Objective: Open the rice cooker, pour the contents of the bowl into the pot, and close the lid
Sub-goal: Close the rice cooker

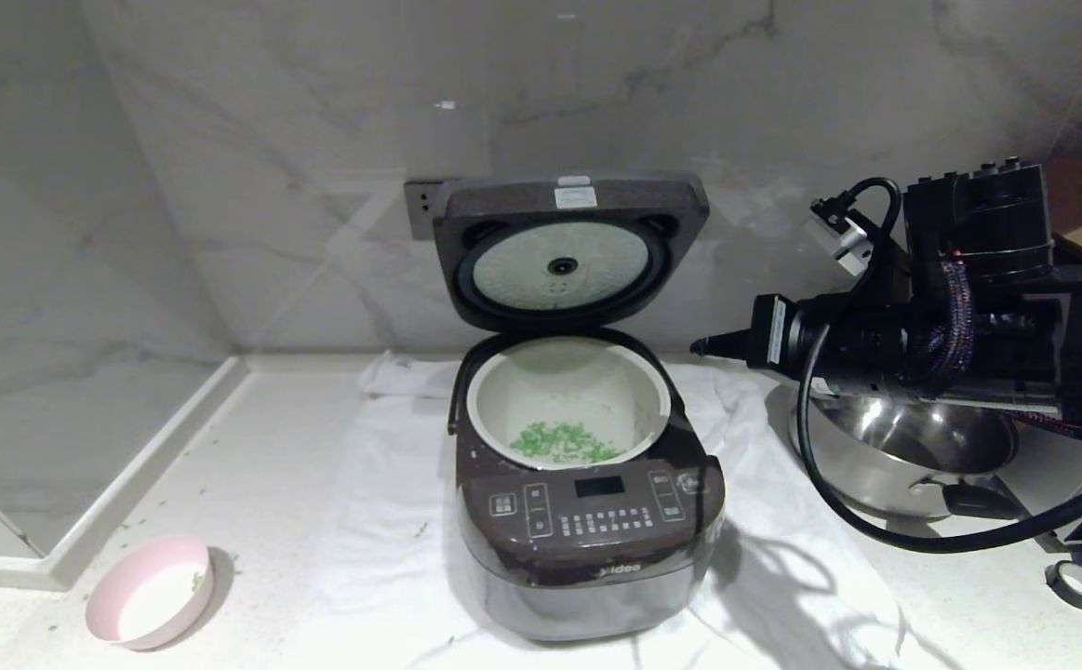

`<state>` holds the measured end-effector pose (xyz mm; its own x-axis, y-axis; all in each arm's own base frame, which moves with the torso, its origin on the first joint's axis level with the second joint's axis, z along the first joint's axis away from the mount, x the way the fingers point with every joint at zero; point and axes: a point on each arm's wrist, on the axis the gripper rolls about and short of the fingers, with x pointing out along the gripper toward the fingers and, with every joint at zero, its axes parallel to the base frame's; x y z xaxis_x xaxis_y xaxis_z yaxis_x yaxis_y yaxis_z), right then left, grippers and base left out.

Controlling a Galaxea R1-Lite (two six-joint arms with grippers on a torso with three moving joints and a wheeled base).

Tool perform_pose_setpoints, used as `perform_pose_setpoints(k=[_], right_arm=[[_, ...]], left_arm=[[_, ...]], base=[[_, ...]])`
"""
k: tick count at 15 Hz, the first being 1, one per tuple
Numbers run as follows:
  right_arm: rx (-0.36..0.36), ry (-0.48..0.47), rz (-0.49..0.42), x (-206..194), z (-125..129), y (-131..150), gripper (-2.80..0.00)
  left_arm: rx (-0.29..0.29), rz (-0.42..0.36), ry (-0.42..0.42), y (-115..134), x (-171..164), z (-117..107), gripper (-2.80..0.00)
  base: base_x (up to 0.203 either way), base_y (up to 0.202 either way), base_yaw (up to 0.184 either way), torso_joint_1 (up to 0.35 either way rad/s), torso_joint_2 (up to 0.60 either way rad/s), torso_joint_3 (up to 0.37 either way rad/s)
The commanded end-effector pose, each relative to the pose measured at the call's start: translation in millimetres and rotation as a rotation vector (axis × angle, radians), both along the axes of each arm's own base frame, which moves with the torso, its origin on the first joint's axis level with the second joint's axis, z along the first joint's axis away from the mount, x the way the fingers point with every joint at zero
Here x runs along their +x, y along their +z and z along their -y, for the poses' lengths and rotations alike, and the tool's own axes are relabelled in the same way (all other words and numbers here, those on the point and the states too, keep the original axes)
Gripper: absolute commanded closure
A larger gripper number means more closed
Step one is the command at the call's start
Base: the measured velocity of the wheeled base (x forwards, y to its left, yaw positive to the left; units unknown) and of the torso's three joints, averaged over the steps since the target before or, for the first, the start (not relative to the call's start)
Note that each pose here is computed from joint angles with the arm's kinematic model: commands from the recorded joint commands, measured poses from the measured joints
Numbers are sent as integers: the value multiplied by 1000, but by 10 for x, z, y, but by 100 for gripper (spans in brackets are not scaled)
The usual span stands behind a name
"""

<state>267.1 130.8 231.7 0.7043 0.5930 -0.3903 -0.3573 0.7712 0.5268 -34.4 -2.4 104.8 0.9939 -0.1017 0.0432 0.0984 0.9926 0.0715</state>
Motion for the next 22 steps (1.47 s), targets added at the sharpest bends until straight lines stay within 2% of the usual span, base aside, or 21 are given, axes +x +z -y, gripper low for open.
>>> perform_pose_setpoints(k=[1,2,4,5,7,9,11,12,14,17,19,22], right_arm=[[4,1,4,3,1,9,0],[5,-2,7,6,12,18,0],[13,-7,52,-53,41,133,0],[20,-11,122,-89,63,295,0],[-3,-66,280,-78,101,663,0],[-39,-116,389,-31,152,960,0],[-58,-143,455,68,172,1148,0],[-72,-156,478,140,188,1201,0],[-87,-196,520,315,260,1307,0],[-100,-246,521,712,402,1381,0],[-128,-231,432,1070,456,1166,0],[-135,-182,348,1306,441,895,0]], left_arm=[[-1,-7,-3,96,10,1,0],[-15,-11,-4,189,20,0,0],[-102,-14,-23,449,45,2,0],[-131,-17,-40,496,50,4,0],[-127,-44,-41,342,61,7,0],[-107,-35,-43,192,29,8,0],[-29,-25,-32,-21,6,7,0],[20,-47,-14,-134,30,3,0],[41,-66,29,-191,49,-6,0],[37,-69,32,-200,52,-7,0],[37,-69,33,-200,52,-7,0],[37,-70,39,-200,52,-8,0]], base=[[0,0,0,0,0,0],[0,0,0,0,0,0],[0,0,0,0,0,0],[0,0,0,0,0,0],[0,0,0,0,0,0],[0,0,0,0,0,0],[0,0,0,0,0,0],[0,0,0,0,0,0],[0,0,0,0,0,0],[0,0,0,0,0,0],[0,0,0,0,0,0],[0,0,0,0,0,0]])
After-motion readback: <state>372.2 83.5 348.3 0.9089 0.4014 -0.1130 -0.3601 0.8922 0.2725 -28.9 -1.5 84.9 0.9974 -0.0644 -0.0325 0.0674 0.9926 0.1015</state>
